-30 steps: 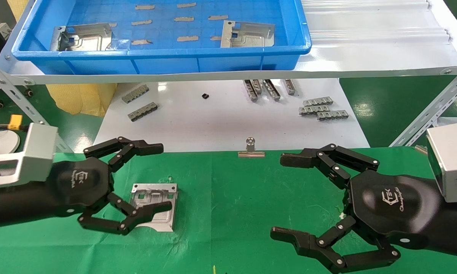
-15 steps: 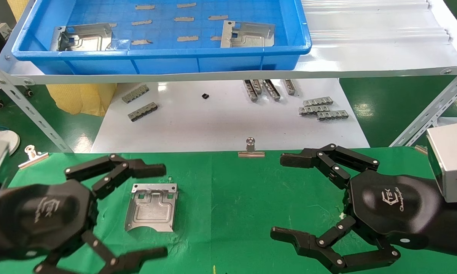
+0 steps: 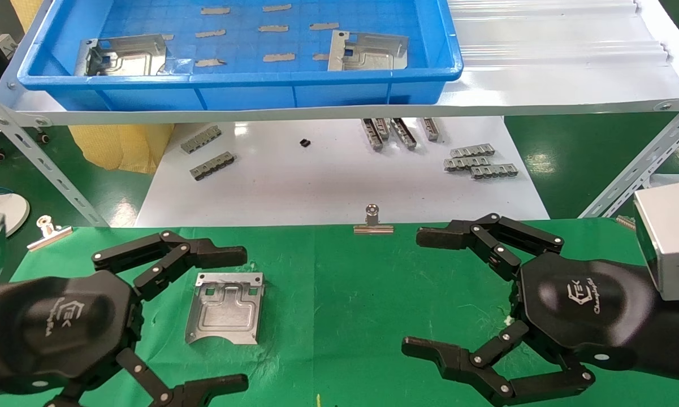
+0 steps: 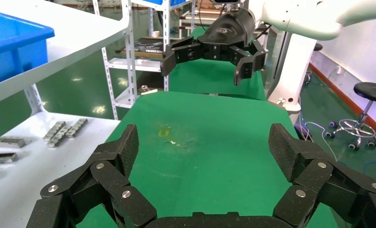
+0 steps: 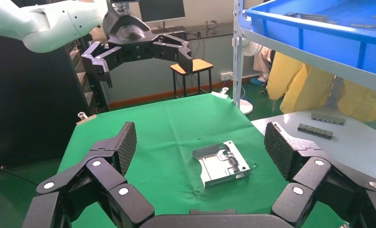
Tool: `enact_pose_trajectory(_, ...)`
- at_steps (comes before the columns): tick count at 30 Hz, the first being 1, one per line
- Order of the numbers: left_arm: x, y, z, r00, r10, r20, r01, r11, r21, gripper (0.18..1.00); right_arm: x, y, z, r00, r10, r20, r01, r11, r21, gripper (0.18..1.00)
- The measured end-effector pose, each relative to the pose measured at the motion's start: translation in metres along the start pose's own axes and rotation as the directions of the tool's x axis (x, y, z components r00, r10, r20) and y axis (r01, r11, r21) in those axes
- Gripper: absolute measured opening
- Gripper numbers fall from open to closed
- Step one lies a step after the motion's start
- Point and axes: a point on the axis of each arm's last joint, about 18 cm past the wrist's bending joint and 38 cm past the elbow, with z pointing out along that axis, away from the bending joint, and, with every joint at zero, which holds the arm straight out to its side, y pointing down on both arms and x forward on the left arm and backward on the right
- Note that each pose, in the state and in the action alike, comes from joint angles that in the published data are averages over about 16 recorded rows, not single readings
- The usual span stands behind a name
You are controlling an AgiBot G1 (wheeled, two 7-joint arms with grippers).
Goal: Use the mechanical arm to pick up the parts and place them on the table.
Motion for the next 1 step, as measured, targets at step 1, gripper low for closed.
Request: enact_pose_trajectory(1,-0.0003,0.0002,0.0,1.0,0.0,0.001,0.0,1.0,0.0,1.001,0.0,0.0,0.0,1.0,0.0,0.0,0.0,1.0,0.0,1.0)
